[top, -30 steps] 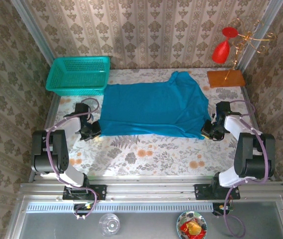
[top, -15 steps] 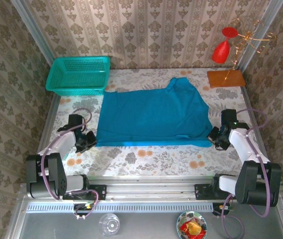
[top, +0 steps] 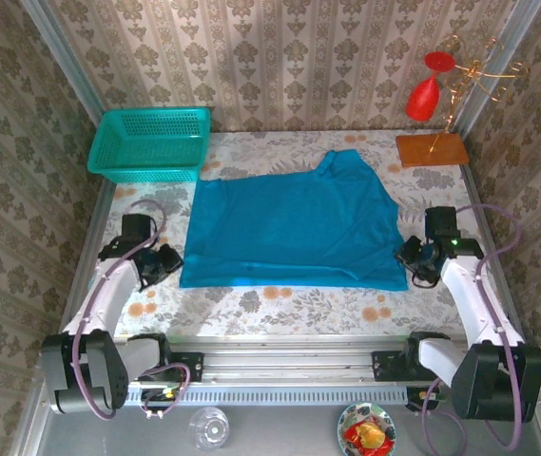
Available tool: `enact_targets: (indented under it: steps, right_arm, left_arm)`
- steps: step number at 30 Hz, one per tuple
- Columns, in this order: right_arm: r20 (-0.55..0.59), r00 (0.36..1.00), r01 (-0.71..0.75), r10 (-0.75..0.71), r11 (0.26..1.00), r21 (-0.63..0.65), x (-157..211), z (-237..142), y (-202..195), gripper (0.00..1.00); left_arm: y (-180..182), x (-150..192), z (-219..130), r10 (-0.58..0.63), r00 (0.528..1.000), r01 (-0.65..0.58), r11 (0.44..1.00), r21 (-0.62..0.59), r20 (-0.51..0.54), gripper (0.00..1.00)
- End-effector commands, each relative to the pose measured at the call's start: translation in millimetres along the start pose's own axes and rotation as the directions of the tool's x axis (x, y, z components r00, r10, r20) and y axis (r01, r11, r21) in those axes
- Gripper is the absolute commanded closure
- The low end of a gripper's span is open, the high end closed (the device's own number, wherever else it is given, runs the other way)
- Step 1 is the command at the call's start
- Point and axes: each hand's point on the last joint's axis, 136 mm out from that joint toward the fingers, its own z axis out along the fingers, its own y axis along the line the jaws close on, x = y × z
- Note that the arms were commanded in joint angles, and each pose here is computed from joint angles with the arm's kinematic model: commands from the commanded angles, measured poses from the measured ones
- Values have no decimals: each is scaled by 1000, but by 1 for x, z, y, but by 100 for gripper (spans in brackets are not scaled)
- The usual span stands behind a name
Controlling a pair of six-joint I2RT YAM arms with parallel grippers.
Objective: Fold the inside-out t-shirt
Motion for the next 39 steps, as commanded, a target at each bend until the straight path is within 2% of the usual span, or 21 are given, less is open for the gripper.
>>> enact_targets:
  steps: [1,4,9,12,19,29,39]
  right_arm:
    - [-116,990,66,-78,992,-106,17,7,31,60]
    - [-181,979,68,-89,991,-117,31,21,45,59]
    - [-214,976,23,-46,994,-110,50,37,57,56]
    - [-220,975,-1,-19,996,-91,58,44,56,51]
    - [-284,959,-30,7,997,-78,82,60,61,47]
    - [-293,955,-73,50,995,-69,84,84,71,46]
    - [-200,980,-41,-3,975,-217,38,70,134,52]
  left_arm:
    - [-29,0,-8,104,994,-103,993,53,-30,76]
    - [-44,8,4,164,982,-160,986,53,-94,76]
    - [-56,19,28,221,962,-217,975,44,-161,71]
    - [-69,25,39,246,954,-237,969,70,-174,70]
    - [-86,36,57,272,942,-259,962,88,-195,69]
    - [-81,41,62,277,938,-269,961,67,-206,67]
    - [-82,40,61,278,939,-269,961,70,-203,67]
